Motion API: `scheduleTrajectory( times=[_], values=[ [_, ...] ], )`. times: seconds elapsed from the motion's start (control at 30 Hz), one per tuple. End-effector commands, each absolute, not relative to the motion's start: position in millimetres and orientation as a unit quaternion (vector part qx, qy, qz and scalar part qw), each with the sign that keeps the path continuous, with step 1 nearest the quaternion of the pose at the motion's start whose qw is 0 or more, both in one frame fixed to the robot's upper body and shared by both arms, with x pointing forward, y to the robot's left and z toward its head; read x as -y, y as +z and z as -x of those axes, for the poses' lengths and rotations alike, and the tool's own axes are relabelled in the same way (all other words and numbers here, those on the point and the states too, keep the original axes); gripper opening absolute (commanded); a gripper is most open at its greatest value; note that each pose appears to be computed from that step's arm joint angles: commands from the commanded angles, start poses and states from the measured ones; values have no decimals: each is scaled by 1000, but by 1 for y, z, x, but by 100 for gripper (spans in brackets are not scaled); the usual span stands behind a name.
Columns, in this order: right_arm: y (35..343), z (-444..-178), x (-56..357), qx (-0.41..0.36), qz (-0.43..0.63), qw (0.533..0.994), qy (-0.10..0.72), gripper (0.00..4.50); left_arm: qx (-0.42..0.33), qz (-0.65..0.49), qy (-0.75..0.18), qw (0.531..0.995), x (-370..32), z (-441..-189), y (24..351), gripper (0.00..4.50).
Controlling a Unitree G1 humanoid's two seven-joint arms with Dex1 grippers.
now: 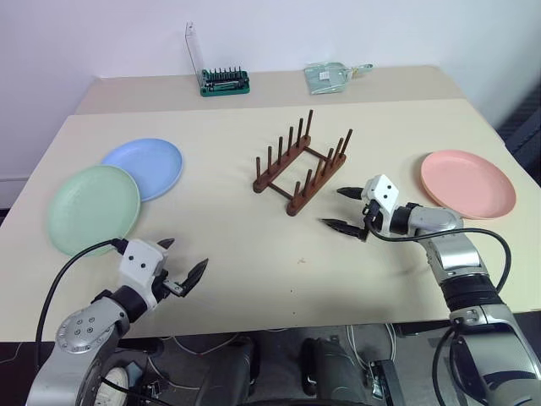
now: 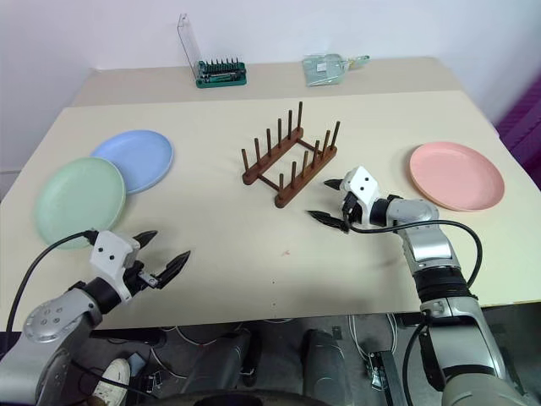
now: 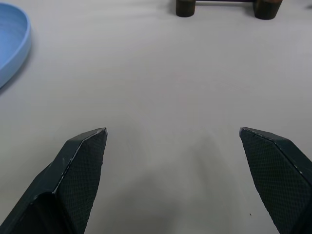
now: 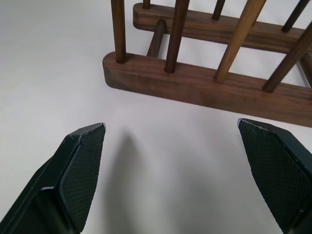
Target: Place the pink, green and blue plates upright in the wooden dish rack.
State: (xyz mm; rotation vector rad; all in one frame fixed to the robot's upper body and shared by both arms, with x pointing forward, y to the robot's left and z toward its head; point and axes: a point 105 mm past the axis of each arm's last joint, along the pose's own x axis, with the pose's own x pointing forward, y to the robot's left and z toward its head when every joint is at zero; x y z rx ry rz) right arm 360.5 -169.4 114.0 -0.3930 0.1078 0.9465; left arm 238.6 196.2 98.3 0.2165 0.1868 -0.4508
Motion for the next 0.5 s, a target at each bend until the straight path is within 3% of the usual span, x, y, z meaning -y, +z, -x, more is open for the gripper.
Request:
scheduleTrajectory(
  times=[0.03,0.37,0.5],
  values=[
    [132,-361,165,-18,193,870,454,444,-75,-115,-228,964,-194,-240,107,447],
    [128,-350,173,-30,194,877,438,444,-67,-105,-271,955,-180,-254,107,447],
    [129,-344,180,-35,193,882,429,444,-51,-127,-344,929,-144,-273,110,447]
  ],
)
